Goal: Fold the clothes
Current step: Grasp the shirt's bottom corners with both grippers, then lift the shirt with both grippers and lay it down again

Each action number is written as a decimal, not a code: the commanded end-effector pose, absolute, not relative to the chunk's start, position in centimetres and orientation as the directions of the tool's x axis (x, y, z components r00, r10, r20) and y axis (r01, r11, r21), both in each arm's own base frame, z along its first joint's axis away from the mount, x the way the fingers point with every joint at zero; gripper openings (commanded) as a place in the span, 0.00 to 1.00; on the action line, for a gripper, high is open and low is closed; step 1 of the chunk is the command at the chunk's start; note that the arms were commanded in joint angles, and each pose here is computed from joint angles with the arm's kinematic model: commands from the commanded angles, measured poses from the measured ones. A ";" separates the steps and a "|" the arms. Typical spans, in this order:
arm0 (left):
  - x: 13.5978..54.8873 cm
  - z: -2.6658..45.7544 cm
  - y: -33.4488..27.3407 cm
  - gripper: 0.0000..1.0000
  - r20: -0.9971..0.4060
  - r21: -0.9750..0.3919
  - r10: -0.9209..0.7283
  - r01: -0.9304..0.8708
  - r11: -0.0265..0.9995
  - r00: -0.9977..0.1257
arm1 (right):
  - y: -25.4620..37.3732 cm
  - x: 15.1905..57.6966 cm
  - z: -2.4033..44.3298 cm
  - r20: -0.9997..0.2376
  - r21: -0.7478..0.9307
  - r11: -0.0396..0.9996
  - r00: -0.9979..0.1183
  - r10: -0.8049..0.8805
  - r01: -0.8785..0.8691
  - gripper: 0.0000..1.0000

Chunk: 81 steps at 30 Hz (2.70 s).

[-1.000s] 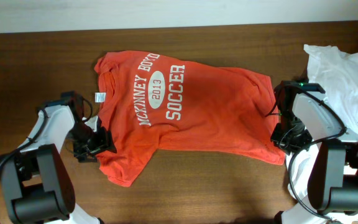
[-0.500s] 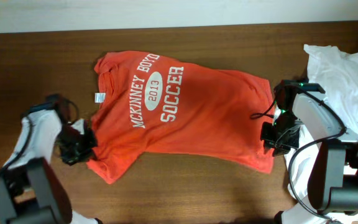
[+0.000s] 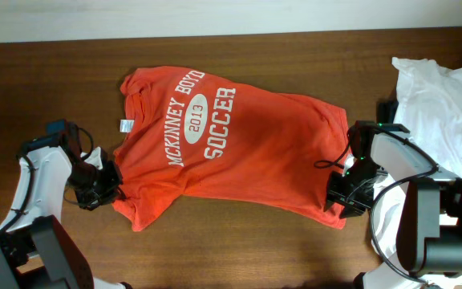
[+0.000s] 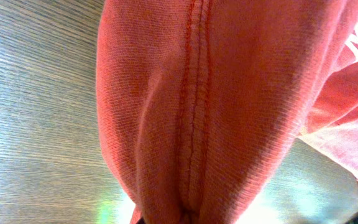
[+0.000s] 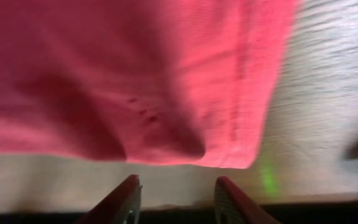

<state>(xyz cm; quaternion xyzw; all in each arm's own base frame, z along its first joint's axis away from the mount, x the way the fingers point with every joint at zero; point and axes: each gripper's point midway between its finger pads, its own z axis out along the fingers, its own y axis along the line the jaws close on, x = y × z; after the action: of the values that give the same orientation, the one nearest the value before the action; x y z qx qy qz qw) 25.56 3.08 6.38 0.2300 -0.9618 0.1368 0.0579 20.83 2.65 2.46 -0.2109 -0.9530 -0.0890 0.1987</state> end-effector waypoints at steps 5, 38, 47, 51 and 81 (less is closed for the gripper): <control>26.3 7.2 3.0 0.00 0.143 -0.257 -0.430 -0.453 0.854 -0.891 | 1.2 19.8 1.5 0.378 -0.057 0.919 -0.844 0.381 0.389 0.50; 31.8 17.2 0.8 0.00 -0.097 -0.491 -0.287 -0.205 0.847 -0.953 | 1.4 29.6 16.3 -0.144 0.134 0.959 -0.953 0.267 0.249 0.04; 33.2 41.7 6.1 0.00 -0.648 -0.464 -0.410 -0.094 0.881 -0.642 | -0.1 31.0 35.6 -0.658 0.098 0.989 -0.739 0.145 0.107 0.04; 30.5 45.6 7.2 0.00 -0.721 -0.441 -0.435 -0.127 0.889 -0.540 | -0.1 30.0 40.9 -0.761 0.089 0.993 -0.638 0.115 0.073 0.04; 42.0 20.9 1.0 0.00 -0.448 -0.373 -0.230 -0.053 0.926 -0.864 | 0.5 43.6 19.9 -0.335 0.073 0.994 -0.937 0.099 0.079 0.43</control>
<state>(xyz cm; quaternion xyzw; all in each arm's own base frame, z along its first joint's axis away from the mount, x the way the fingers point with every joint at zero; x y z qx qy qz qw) 41.83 0.89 21.07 0.0810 -0.9481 0.1822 -0.2476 46.23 0.18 21.81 -0.0412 -0.9728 -0.0279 -0.2264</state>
